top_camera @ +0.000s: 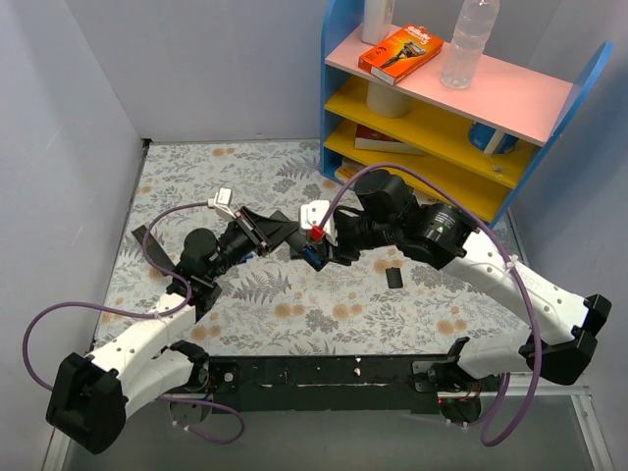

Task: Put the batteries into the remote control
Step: Load the battery into the remote control.

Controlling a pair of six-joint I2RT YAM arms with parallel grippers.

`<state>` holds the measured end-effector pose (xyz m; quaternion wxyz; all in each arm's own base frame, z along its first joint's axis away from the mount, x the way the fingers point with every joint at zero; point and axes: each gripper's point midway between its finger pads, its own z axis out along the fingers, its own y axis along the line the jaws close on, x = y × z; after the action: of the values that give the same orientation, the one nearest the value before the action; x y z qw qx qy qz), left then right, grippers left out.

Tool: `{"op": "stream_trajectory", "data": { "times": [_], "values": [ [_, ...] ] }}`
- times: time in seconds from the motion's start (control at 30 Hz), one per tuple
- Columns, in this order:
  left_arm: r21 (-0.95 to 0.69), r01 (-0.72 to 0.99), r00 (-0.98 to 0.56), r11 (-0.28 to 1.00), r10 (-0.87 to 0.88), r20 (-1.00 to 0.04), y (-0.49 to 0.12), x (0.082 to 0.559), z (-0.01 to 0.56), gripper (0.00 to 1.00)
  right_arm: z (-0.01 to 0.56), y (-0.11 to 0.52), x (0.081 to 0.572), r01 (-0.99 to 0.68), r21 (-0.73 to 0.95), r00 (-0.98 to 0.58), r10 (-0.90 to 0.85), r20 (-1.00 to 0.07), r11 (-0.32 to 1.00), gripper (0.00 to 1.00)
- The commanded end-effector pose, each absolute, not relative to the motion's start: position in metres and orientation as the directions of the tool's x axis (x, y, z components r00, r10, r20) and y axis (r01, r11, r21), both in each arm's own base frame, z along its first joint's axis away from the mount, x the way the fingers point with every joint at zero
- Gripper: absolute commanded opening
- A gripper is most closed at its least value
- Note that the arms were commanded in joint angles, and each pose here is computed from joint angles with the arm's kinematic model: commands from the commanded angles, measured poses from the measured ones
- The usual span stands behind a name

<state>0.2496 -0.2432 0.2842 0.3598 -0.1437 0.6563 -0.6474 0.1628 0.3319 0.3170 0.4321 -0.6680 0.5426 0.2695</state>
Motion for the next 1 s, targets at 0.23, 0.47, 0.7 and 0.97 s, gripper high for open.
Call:
{"op": "stream_trajectory", "data": {
  "times": [0.23, 0.47, 0.7, 0.97],
  "values": [
    [-0.932, 0.336, -0.733, 0.139, -0.583, -0.351, -0.253, 0.243, 0.302, 0.00, 0.314, 0.339, 0.161, -0.929, -0.332, 0.367, -0.493, -0.789, -0.161, 0.41],
    [-0.923, 0.354, -0.741, 0.150, -0.558, -0.375, -0.257, 0.243, 0.304, 0.00, 0.311, 0.341, 0.163, -0.929, -0.333, 0.368, -0.501, -0.783, -0.161, 0.38],
    [-0.918, 0.368, -0.749, 0.146, -0.539, -0.385, -0.260, 0.241, 0.306, 0.00, 0.309, 0.342, 0.164, -0.929, -0.330, 0.368, -0.503, -0.782, -0.166, 0.31],
    [-0.916, 0.373, -0.755, 0.146, -0.526, -0.391, -0.262, 0.241, 0.306, 0.00, 0.303, 0.342, 0.168, -0.930, -0.335, 0.364, -0.520, -0.772, -0.154, 0.30]
  ]
}}
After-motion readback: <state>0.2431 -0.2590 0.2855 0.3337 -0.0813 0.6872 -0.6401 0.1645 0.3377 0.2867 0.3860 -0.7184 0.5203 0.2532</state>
